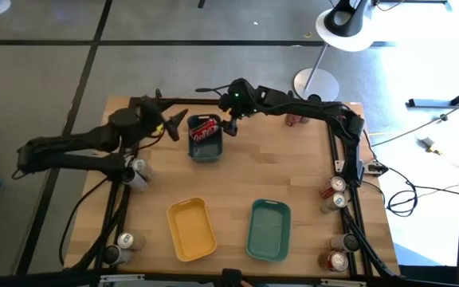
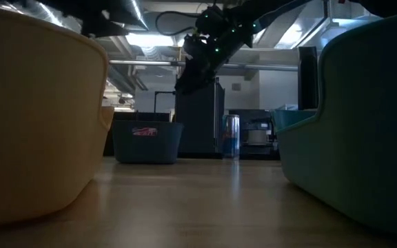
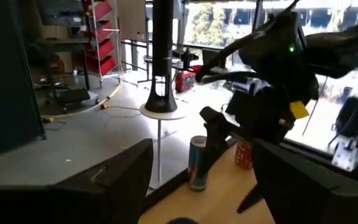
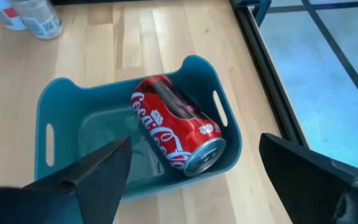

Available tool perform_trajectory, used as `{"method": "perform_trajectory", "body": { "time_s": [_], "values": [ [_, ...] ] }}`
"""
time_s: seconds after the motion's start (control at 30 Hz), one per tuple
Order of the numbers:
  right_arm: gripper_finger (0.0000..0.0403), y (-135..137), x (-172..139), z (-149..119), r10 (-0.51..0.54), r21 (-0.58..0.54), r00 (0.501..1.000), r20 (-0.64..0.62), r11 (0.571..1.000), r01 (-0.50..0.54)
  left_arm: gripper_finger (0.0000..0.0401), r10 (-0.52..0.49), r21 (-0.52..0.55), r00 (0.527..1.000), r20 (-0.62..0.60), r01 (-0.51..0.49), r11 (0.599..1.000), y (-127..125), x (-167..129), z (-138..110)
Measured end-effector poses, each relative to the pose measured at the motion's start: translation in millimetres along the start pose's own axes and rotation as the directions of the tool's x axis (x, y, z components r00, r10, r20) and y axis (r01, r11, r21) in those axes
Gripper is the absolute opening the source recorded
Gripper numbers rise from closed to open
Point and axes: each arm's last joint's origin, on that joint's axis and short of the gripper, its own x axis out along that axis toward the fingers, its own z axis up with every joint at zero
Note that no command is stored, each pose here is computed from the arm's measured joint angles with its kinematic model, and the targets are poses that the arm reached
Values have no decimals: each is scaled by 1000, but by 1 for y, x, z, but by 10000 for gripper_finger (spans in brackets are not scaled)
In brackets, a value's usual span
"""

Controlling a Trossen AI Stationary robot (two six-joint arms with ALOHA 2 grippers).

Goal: Sort soda cans
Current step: Put the red and white soda can into the blue bin

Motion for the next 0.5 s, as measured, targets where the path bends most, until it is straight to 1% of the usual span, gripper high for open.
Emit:
{"method": "perform_trajectory", "body": {
  "time_s": [0.13,0.2,0.33,0.43,0.5],
  "values": [
    [351,0,-2,0,-2,-18,1000,-10,1000,2,263,-4,73,1000,-24,5,997,-6,19,12],
    [351,0,-4,1,-3,-24,1000,-7,1000,3,263,-7,90,999,-48,12,996,-9,28,15],
    [351,1,-8,2,-4,-45,1000,-2,999,4,263,-18,113,985,-172,38,993,-13,43,17],
    [351,1,-14,3,-13,-63,1000,-11,998,12,263,-24,126,957,-289,63,990,-13,54,17],
    [351,2,-20,4,-19,-76,999,-26,997,17,263,-47,122,929,-368,99,988,-13,63,18]
  ]
}}
